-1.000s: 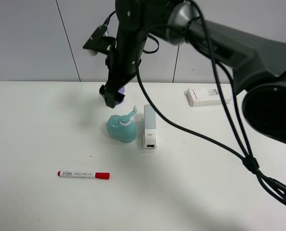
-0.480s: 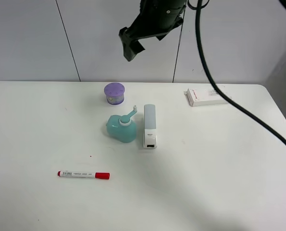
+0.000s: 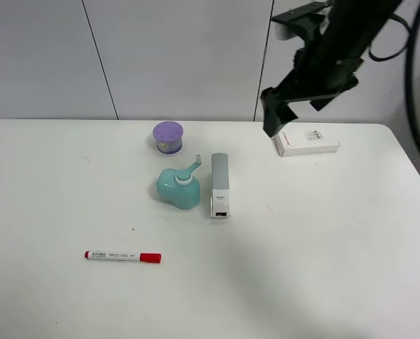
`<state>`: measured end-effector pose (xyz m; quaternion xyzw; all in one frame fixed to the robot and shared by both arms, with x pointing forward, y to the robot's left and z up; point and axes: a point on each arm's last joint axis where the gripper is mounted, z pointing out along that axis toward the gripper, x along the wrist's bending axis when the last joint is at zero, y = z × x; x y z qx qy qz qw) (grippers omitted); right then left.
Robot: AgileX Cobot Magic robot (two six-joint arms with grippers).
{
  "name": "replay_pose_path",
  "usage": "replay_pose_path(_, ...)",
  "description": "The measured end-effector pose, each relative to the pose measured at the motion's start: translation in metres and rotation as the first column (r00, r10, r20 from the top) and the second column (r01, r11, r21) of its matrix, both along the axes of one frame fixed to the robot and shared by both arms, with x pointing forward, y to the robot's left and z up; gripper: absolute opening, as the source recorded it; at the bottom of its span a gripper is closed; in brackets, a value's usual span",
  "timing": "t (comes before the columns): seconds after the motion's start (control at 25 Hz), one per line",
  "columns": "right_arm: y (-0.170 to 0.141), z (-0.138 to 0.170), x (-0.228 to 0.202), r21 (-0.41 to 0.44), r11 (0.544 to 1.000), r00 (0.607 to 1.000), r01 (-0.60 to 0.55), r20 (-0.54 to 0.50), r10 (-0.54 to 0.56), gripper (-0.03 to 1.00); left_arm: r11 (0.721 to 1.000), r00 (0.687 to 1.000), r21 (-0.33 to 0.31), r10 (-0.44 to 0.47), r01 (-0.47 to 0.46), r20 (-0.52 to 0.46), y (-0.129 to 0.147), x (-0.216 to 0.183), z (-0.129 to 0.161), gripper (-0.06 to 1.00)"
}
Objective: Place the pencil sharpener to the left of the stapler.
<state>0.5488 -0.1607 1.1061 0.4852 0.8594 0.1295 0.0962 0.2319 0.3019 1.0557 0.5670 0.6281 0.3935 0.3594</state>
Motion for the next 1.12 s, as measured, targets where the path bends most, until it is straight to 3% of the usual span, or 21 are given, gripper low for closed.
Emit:
replay_pose_path(0.36, -0.092, 0.012, -0.056, -0.026, 0.974, 0.974, 0.225, 0.036, -0.224, 0.99, 1.0, 1.0, 0.0, 0.0, 0.0, 0.0, 0.0, 0.0, 0.0, 1.0)
replay_pose_path(0.6, -0.15, 0.026, -0.11, -0.021, 0.902, 0.895, 0.432, 0.135, -0.425, 0.99, 1.0, 1.0, 0.0, 0.0, 0.0, 0.0, 0.0, 0.0, 0.0, 1.0)
replay_pose_path(0.72, -0.161, 0.032, -0.141, 0.0, 0.87, 0.854, 0.493, 0.192, -0.484, 0.99, 1.0, 1.0, 0.0, 0.0, 0.0, 0.0, 0.0, 0.0, 0.0, 1.0)
replay_pose_path(0.88, -0.156, 0.031, -0.182, 0.053, 0.866, 0.832, 0.498, 0.253, -0.494, 0.99, 1.0, 1.0, 0.0, 0.0, 0.0, 0.0, 0.0, 0.0, 0.0, 1.0)
replay_pose_path(1.12, -0.148, 0.009, -0.24, 0.134, 0.849, 0.787, 0.511, 0.325, -0.525, 0.99, 1.0, 1.0, 0.0, 0.0, 0.0, 0.0, 0.0, 0.0, 0.0, 1.0)
